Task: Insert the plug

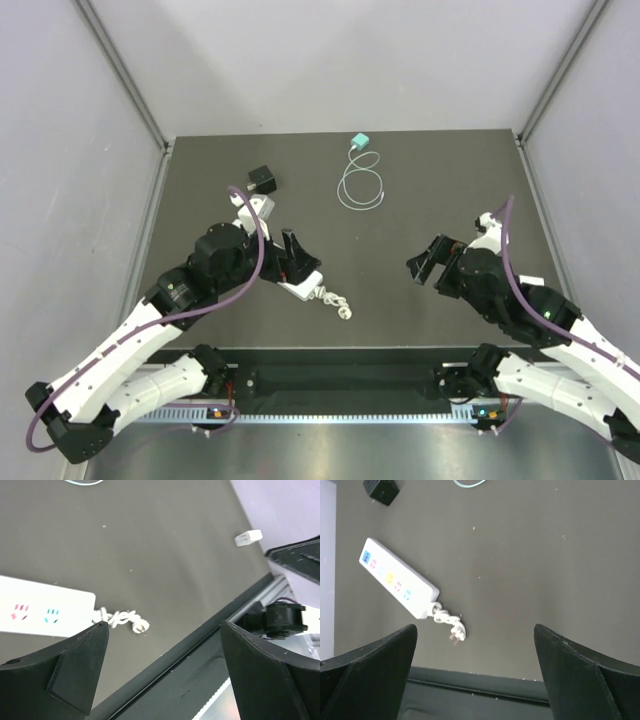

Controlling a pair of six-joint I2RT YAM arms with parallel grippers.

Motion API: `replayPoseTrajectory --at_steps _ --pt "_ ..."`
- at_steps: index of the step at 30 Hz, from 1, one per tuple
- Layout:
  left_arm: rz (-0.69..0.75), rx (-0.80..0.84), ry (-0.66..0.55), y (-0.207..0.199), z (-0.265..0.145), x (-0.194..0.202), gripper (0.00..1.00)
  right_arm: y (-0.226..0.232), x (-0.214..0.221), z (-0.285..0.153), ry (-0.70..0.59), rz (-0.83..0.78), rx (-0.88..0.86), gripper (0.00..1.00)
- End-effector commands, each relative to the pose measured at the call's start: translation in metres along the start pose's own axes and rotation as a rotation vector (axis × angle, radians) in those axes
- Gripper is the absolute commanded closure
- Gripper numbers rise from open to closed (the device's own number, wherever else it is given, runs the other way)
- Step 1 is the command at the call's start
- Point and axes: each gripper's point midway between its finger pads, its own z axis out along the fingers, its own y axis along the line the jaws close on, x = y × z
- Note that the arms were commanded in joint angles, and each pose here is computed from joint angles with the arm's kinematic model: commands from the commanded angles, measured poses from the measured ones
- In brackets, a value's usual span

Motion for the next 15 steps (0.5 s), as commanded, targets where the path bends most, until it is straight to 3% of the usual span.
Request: replayPoseTrajectory --at_steps 1,8,15 --pt "0.034 -0.036 -0.059 0.0 -0.013 -0.02 0.03 -0.01 -0.014 0.003 -0.074 0.026 0.064 0.0" --pt "0.046 -0.077 -0.034 0.006 -0.007 -0.018 0.04 -0.032 -0.019 0.017 -0.077 -0.017 0.267 0.0" --pt "0.036 -0.018 -0.001 -0.001 0.001 -0.009 0.04 -0.114 -0.048 0.037 -0.067 0.167 0.628 0.0"
